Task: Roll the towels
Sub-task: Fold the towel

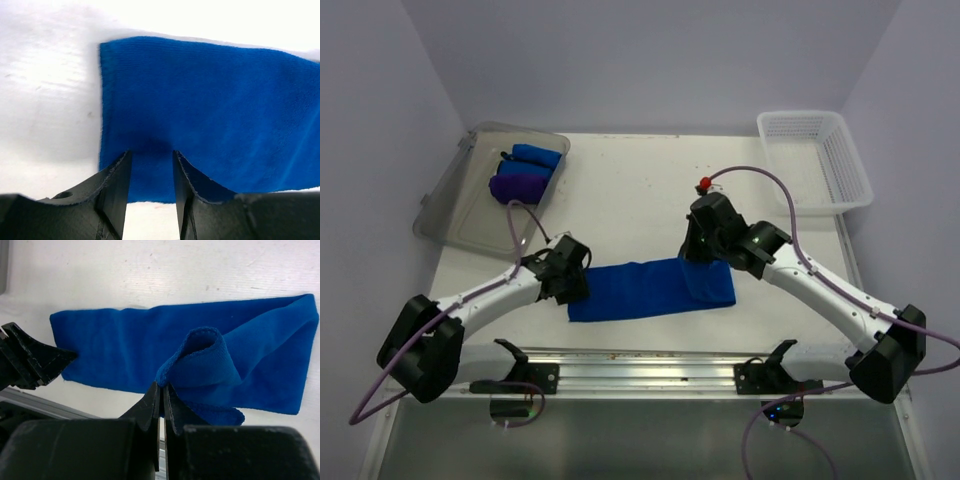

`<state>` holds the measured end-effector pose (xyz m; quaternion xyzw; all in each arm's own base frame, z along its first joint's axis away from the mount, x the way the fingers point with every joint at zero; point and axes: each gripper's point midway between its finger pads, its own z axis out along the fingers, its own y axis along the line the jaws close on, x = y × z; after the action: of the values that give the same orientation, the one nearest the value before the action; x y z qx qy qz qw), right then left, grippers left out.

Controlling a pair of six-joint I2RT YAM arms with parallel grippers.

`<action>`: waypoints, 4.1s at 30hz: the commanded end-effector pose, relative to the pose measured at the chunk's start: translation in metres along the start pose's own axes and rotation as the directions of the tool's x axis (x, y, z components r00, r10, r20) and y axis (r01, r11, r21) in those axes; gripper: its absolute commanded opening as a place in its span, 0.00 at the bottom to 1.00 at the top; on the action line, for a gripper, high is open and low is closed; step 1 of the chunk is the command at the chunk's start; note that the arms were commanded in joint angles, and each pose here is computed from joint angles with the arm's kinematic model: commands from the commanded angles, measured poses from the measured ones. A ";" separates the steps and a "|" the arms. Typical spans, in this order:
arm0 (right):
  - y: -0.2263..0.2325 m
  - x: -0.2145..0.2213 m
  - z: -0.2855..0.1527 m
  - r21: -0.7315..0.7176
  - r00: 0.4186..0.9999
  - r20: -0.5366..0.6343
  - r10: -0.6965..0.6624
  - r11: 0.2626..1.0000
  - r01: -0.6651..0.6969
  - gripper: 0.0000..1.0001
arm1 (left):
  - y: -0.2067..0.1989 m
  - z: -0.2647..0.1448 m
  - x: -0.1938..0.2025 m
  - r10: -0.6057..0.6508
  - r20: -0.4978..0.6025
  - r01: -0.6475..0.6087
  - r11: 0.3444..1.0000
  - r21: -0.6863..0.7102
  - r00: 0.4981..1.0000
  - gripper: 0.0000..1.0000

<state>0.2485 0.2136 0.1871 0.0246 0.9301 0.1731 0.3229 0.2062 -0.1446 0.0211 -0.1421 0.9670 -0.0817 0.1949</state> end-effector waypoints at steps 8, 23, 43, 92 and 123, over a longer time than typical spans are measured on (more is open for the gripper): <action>0.054 -0.008 0.000 -0.077 0.997 0.065 -0.032 0.996 0.037 0.00 | 0.022 -0.023 -0.011 -0.057 0.085 0.063 0.996 -0.068 0.995 0.45; -0.077 -0.078 -0.050 0.167 0.966 0.250 0.072 0.979 -0.117 0.00 | -0.032 0.028 0.009 0.075 -0.008 -0.075 0.997 0.009 0.997 0.42; -0.211 -0.125 -0.113 0.386 0.907 0.383 0.178 0.860 -0.332 0.00 | -0.079 0.023 -0.009 0.180 0.042 -0.180 0.984 -0.005 0.983 0.43; -0.029 -0.077 -0.045 -0.072 0.989 0.150 -0.001 0.997 0.012 0.00 | -0.128 -0.015 -0.023 0.204 0.131 -0.232 0.936 0.264 0.970 0.43; 0.067 -0.025 -0.008 -0.136 0.978 0.061 -0.198 0.969 0.205 0.00 | -0.064 0.003 -0.006 0.217 0.078 -0.221 0.974 0.046 0.973 0.45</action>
<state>0.2466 0.2578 0.2062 -0.1015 0.9215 0.1869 0.3248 0.2236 -0.2004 0.0365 -0.0262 0.9708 -0.0661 0.2291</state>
